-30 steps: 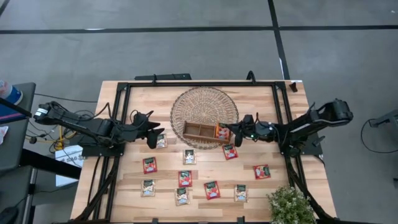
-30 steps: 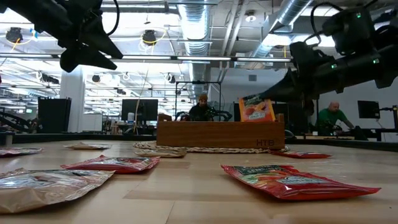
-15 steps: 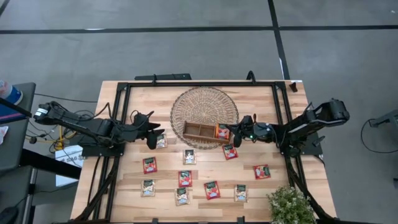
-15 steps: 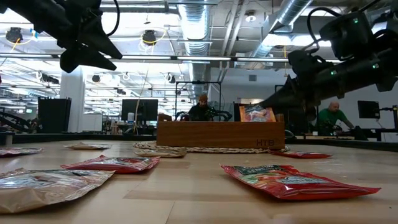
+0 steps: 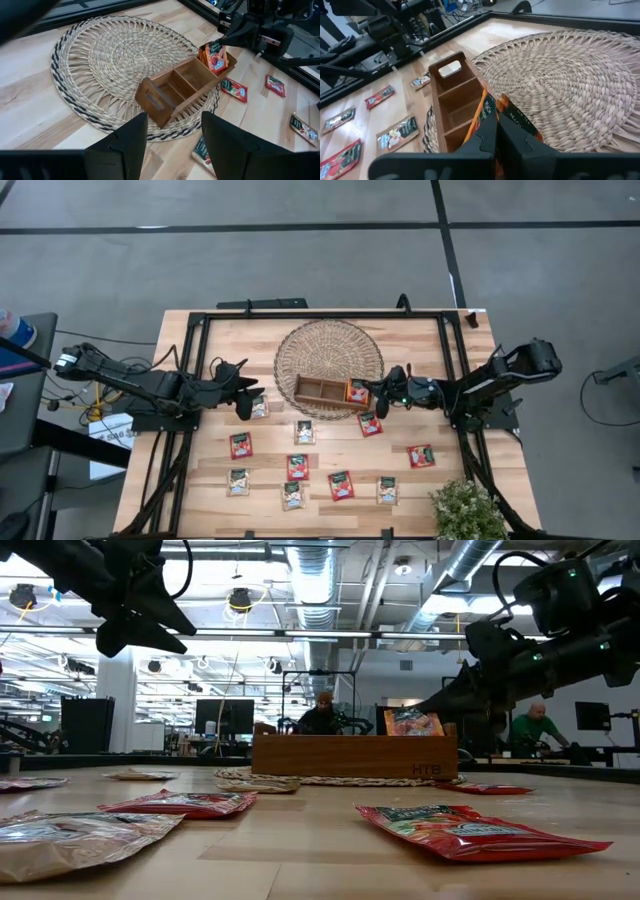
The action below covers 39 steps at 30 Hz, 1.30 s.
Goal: Pick & Place Tea
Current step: Put the orange tea bag into the right section of the wooden organizer
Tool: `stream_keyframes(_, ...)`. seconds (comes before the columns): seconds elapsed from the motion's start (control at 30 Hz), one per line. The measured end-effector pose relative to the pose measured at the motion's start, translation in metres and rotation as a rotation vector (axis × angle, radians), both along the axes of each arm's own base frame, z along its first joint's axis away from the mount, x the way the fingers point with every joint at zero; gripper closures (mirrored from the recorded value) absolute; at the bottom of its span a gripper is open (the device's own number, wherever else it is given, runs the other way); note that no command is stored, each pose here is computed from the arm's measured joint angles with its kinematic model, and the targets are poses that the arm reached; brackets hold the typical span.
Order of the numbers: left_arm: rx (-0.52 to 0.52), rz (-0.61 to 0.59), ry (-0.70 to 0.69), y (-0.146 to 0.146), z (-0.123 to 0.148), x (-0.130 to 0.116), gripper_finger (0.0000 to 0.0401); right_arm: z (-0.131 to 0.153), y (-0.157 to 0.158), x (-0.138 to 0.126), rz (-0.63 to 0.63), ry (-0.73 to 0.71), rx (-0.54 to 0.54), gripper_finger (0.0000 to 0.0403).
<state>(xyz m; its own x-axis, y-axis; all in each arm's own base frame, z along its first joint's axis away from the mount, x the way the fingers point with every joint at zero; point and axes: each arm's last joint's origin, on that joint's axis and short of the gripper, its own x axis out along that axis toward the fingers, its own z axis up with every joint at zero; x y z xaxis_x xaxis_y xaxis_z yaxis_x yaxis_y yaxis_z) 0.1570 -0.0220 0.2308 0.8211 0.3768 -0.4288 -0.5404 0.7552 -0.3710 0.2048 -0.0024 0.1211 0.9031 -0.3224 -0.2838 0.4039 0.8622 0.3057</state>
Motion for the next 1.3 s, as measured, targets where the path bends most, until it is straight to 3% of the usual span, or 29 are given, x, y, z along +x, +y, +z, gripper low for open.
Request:
stream_keyframes(0.7,0.017,-0.037,0.017,-0.001,0.000,0.000,0.0222,-0.001,0.008,0.000,0.087,0.041,-0.071,0.0400)
stream_keyframes(1.07,0.067,-0.088,0.045,-0.001,0.000,0.000,0.0222,-0.001,0.008,0.000,0.105,0.066,-0.151,0.0327)
stream_keyframes(1.3,0.109,-0.116,0.066,-0.001,-0.001,0.000,0.0222,0.003,0.016,0.001,0.121,0.018,-0.161,0.0323)
